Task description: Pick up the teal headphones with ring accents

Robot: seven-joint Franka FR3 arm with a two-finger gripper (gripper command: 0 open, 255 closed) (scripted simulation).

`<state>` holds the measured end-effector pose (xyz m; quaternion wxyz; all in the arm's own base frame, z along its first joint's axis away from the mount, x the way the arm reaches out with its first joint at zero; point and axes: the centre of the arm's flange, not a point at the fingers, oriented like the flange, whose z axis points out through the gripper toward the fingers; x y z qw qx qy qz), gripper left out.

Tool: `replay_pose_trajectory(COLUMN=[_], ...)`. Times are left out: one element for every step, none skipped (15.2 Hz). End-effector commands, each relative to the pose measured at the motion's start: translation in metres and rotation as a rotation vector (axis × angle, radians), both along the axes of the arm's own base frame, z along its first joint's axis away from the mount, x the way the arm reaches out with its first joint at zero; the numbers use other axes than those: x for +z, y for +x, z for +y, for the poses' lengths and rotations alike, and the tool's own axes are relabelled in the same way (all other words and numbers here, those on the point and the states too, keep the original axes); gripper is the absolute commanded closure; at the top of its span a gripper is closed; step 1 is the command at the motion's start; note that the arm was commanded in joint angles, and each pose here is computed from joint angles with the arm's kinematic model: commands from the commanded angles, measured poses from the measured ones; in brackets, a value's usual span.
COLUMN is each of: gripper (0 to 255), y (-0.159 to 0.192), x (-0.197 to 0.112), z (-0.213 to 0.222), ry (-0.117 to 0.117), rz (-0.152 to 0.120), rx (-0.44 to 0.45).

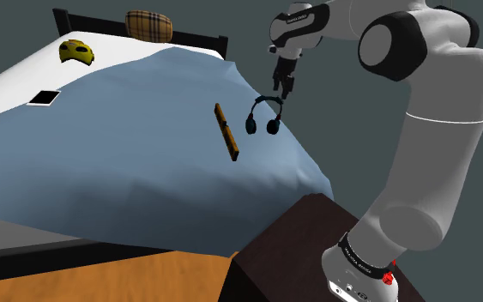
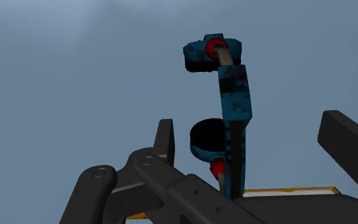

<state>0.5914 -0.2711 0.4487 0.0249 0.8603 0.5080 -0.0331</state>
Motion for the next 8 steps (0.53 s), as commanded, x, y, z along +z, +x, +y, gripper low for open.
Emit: replay_pose_trajectory(gripper=[0,0,0,0,0,0,0,255], y=[0.002,0.002,0.002,0.002,0.002,0.002,0.002,0.002], x=[-0.010,-0.015,-0.021,-0.026,-0.034,-0.034,-0.034,-0.035], z=[0.000,0.000,0.000,0.000,0.000,0.000,0.000,0.000], ry=[0.001,0.001,0.001,0.001,0.001,0.001,0.001,0.001], rz=[0.000,0.000,0.000,0.000,0.000,0.000,0.000,0.000], rx=[0.006,0.006,0.006,0.006,0.006,0.006,0.006,0.006])
